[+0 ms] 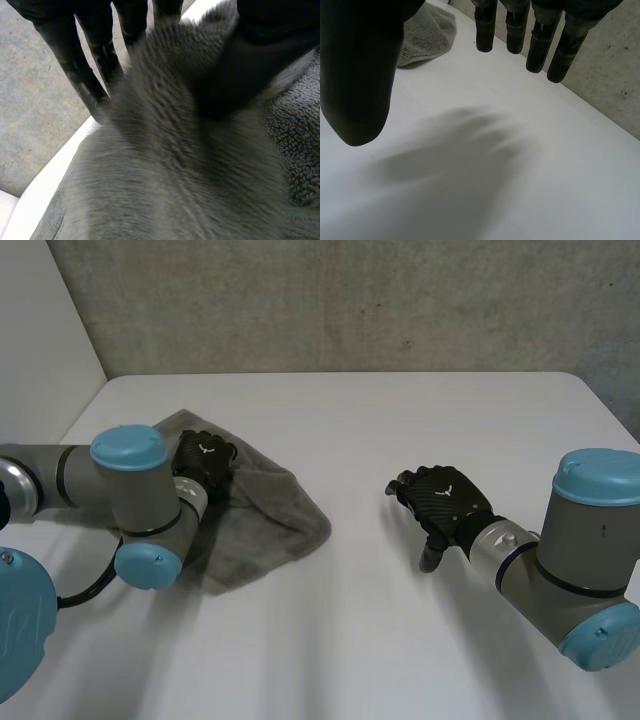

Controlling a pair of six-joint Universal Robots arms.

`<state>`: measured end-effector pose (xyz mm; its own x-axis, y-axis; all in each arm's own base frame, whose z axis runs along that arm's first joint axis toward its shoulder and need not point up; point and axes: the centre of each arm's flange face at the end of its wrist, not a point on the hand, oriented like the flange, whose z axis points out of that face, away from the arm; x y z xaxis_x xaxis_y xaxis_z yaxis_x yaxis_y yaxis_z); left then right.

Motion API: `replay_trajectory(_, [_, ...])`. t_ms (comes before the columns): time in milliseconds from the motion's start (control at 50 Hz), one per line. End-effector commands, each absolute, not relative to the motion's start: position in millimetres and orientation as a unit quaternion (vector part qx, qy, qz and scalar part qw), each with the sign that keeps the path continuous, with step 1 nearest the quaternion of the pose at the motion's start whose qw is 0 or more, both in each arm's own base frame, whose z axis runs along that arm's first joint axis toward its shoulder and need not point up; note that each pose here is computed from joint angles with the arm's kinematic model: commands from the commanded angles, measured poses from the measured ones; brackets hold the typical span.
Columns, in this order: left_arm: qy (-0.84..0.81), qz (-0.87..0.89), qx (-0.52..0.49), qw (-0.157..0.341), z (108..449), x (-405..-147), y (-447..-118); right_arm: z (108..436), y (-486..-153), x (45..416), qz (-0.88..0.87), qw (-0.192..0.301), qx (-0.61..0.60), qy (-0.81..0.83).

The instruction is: Fold the towel.

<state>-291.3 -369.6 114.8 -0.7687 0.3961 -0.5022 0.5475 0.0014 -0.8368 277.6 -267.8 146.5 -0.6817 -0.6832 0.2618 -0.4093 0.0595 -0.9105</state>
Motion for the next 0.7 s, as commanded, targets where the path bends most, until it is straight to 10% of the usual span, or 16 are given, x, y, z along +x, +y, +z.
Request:
replay_trajectory(20, [0.698, -0.639, 0.322, 0.037, 146, -301, -357, 148, -271, 275, -0.574, 0.111, -0.384, 0.715])
replay_trajectory(320, [0.700, -0.629, 0.263, -0.210, 217, -398, -229, 168, -294, 257, -0.596, 0.081, -0.352, 0.717])
replay_trajectory(560, [0.684, -0.653, 0.246, -0.215, 224, -418, -232, 192, -308, 237, -0.615, 0.050, -0.318, 0.720])
replay_trajectory(700, [0.725, -0.624, 0.237, -0.171, 218, -386, -245, 213, -312, 230, -0.636, 0.027, -0.300, 0.710])
